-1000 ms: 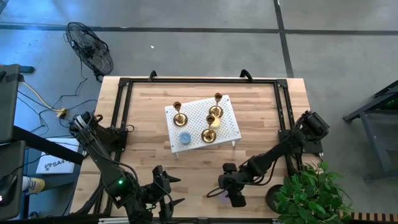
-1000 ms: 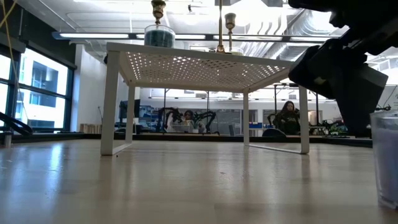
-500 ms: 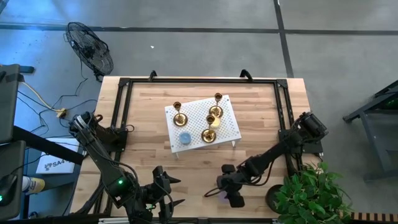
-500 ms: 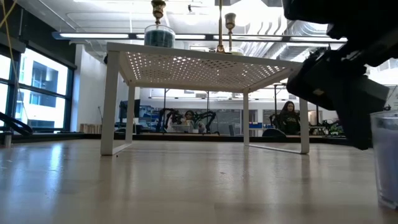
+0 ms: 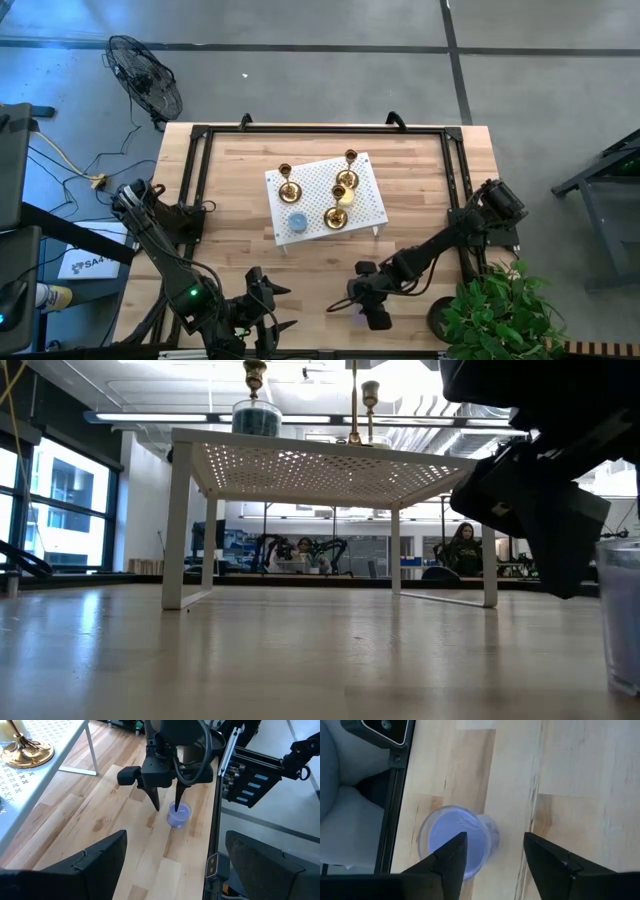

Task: Pick & Place candle stick holders
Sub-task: Put the purple scented candle on the shelf

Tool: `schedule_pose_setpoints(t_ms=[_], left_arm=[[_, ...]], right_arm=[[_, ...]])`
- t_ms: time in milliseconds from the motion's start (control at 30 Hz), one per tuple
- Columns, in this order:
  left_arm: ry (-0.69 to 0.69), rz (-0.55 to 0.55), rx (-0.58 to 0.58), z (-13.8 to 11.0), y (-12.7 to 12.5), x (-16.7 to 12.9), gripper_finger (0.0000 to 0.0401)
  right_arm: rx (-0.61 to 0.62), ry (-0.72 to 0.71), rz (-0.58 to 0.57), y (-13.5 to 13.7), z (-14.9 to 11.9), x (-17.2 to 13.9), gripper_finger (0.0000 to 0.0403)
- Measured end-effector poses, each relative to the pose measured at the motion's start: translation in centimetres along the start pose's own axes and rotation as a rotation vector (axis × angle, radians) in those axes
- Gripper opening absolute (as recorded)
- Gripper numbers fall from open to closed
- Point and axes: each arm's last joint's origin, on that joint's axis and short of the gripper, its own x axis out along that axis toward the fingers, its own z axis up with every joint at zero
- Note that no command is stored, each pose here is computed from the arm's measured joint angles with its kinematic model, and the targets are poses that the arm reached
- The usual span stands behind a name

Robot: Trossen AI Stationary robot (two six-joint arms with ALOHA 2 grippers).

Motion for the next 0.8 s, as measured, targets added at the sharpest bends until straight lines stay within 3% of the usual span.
schedule_pose_setpoints(t_ms=[167,467,800], left_arm=[[0.000,0.000,0.000,0.00,0.00,0.00,0.0333],[0.000,0.000,0.000,0.00,0.00,0.00,0.0333],[0.003,0.001,0.002,-0.11,-0.05,0.10,0.0333]], right_arm=[[-0.014,-0.001,-0.002,0.00,0.00,0.00,0.0143],[-0.069,-0.008,-0.001,-0.07,0.11,-0.01,0.0013],[-0.103,-0.052,0.015,0.15,0.52,-0.07,0.0003]])
